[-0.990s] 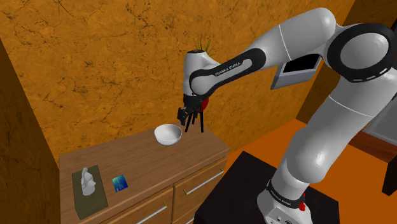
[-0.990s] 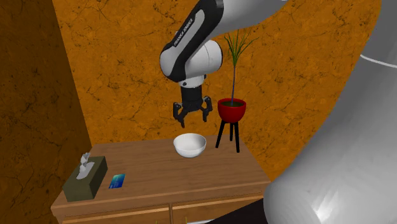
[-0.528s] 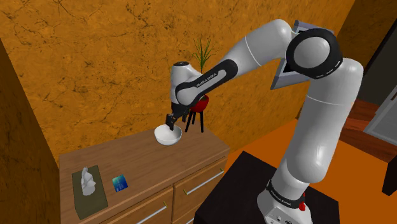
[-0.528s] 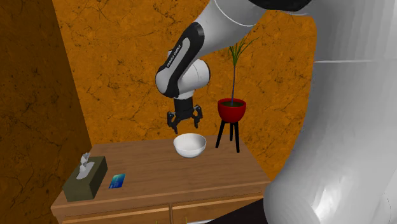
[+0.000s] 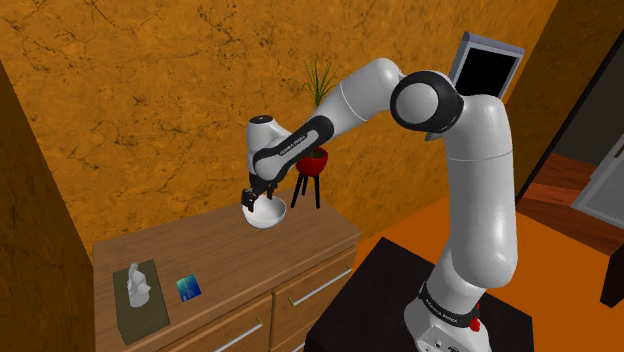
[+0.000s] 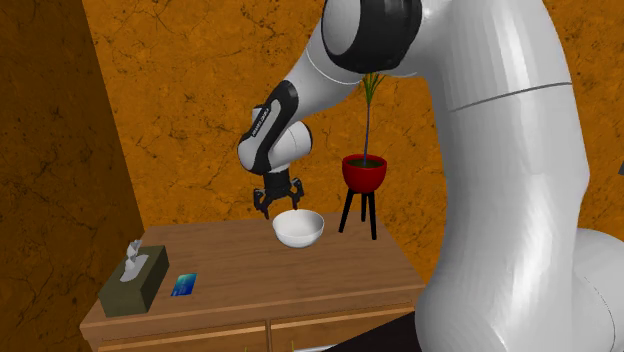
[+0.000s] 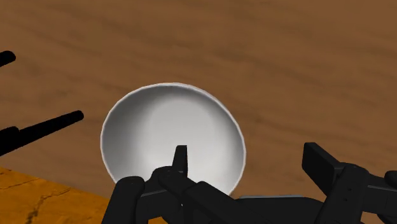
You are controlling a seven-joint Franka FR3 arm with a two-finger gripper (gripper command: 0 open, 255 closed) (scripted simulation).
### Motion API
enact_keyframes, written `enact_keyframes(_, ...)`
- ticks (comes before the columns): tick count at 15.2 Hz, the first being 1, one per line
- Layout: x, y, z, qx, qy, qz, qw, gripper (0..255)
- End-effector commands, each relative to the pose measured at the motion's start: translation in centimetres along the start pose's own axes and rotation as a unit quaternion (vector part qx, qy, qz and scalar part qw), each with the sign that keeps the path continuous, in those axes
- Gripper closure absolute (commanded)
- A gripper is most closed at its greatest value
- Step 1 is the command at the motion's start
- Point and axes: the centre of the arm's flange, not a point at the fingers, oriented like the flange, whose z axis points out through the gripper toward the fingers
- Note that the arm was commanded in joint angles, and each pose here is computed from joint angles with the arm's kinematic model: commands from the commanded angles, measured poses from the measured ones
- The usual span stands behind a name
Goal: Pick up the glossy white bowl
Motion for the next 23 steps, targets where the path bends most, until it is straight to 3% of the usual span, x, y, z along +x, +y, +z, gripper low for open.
enact_keyframes(1,2.0,-0.7,1.6,-0.001,0.003,-0.003,1.0,0)
enact_keyframes(4,4.7,-1.4,4.1,-0.003,0.007,-0.007,0.9999,0)
enact_keyframes(13,4.3,-1.8,8.1,-0.003,0.007,-0.007,0.9999,0)
enact_keyframes(14,4.2,-1.8,8.0,-0.003,0.007,-0.007,0.9999,255)
enact_keyframes(23,4.3,-1.8,8.1,-0.003,0.007,-0.007,0.9999,255)
